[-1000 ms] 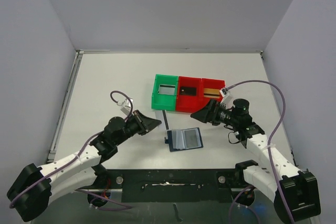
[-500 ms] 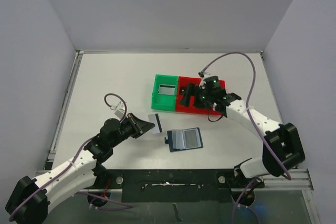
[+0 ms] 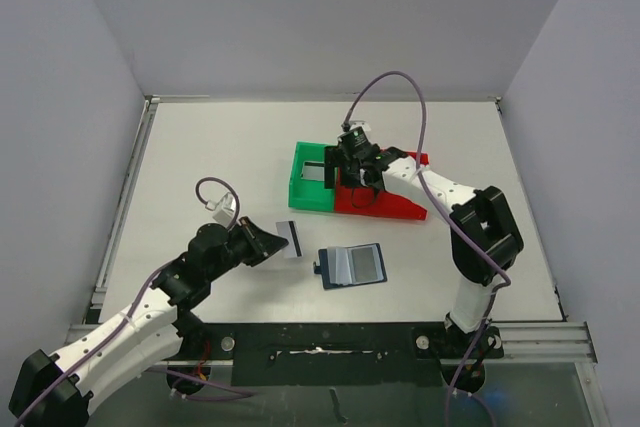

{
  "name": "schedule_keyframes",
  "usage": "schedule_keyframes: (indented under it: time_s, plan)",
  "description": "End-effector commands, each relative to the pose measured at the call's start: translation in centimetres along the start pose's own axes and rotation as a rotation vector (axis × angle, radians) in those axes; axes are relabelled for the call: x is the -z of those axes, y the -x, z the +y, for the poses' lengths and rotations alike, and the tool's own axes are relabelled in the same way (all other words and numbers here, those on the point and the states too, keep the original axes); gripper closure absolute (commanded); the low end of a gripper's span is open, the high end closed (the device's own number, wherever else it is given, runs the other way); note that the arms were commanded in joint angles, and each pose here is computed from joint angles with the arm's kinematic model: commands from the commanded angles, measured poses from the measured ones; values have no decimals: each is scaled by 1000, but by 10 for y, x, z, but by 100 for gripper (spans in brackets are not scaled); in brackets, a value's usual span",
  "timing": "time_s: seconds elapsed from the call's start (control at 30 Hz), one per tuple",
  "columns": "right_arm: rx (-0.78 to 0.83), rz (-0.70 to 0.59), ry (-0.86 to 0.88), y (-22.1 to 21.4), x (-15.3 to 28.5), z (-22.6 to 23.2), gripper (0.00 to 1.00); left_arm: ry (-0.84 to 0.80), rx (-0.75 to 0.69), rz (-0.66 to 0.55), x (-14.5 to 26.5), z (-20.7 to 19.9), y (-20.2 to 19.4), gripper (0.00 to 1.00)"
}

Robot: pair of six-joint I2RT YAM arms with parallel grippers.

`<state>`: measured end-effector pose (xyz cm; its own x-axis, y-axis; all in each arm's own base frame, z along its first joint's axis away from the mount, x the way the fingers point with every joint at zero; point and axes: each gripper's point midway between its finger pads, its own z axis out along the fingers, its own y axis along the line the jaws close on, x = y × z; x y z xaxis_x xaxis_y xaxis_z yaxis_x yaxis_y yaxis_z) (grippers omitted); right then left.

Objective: Take the credit cards out of the card holder

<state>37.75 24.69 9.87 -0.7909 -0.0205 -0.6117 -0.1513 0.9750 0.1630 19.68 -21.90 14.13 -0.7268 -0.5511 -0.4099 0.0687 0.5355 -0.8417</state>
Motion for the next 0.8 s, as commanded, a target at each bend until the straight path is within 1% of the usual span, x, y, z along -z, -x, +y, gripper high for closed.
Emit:
schedule_keyframes:
  time_s: [0.0, 0.27, 0.4, 0.6, 0.77]
  plan:
    - [38, -30, -50, 11, -2, 7, 12, -39, -28, -34, 4, -20, 14, 100]
    - [96, 11, -112, -7, -21, 15, 13, -36, -19, -41, 7, -19, 15, 100]
    - [120, 16, -131, -11, -22, 16, 14, -34, -15, -43, 9, -19, 15, 100]
    - [140, 26, -114, -18, -15, 21, 16, -30, -12, -41, 9, -17, 14, 100]
    - [133, 41, -59, -25, -11, 28, 17, -30, -11, -34, 6, -18, 13, 100]
